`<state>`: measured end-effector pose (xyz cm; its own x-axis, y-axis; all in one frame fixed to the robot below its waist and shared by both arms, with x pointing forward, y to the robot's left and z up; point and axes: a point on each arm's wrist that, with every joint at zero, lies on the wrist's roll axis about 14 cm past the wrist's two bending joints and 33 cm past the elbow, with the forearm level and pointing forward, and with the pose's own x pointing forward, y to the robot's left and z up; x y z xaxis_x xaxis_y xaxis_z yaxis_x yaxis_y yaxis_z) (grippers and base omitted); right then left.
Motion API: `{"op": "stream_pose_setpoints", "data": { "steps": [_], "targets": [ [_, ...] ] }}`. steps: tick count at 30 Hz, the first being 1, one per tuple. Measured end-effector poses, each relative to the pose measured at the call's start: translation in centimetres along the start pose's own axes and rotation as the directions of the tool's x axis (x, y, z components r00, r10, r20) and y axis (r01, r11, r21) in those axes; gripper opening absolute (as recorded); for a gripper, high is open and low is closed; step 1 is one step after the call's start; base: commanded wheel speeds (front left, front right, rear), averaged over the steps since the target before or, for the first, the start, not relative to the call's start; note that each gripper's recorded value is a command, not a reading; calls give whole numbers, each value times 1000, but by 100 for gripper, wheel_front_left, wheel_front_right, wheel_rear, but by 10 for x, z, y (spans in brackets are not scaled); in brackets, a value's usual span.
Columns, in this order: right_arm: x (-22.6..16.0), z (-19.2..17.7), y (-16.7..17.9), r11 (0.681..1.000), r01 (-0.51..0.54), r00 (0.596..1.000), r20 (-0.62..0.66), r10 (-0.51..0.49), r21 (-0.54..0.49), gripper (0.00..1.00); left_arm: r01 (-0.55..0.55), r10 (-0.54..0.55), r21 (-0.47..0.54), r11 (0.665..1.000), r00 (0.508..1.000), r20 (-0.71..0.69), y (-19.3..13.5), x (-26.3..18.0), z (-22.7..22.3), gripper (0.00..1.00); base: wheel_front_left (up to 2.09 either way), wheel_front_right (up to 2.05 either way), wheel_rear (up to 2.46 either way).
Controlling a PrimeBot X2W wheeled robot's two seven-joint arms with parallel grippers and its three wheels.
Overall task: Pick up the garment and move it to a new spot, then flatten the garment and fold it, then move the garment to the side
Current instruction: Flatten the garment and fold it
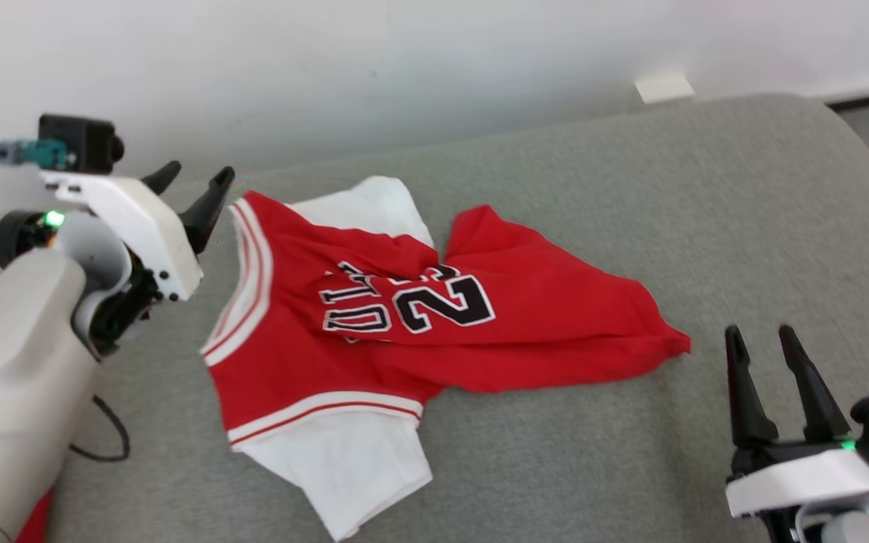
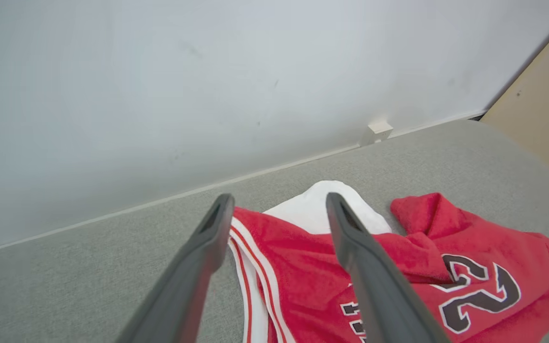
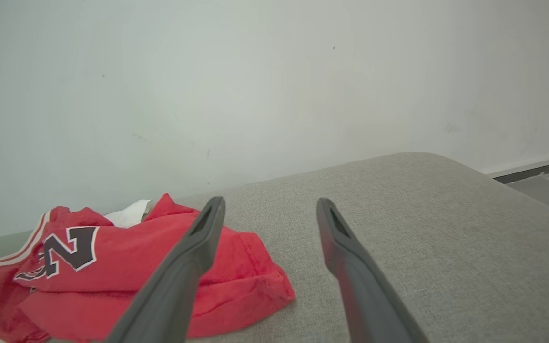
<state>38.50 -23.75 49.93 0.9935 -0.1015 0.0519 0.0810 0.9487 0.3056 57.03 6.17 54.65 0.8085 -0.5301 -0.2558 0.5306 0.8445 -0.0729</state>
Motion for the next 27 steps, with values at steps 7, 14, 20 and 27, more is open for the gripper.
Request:
{"op": "stream_pose_setpoints", "data": {
  "steps": [7, 14, 20, 27],
  "targets": [
    [-10, -4, 8, 999, -35, 999, -16, 34, -2, 100, -69, 68, -5, 998, 976, 207, 10, -51, 21, 100, 0, 0, 0],
    [-13, -2, 18, 998, -69, 998, -6, 69, -6, 100, -169, 181, -63, 984, 924, 337, 17, -104, 11, 100, 0, 0, 0],
    [-15, -2, 23, 997, -82, 997, 0, 82, -4, 100, -215, 262, -160, 963, 885, 385, 3, -136, -5, 100, 0, 0, 0],
    [-16, 6, 30, 995, -97, 995, 24, 97, 2, 100, -269, 354, -246, 931, 831, 429, -17, -172, -26, 100, 0, 0, 0]
  ]
}}
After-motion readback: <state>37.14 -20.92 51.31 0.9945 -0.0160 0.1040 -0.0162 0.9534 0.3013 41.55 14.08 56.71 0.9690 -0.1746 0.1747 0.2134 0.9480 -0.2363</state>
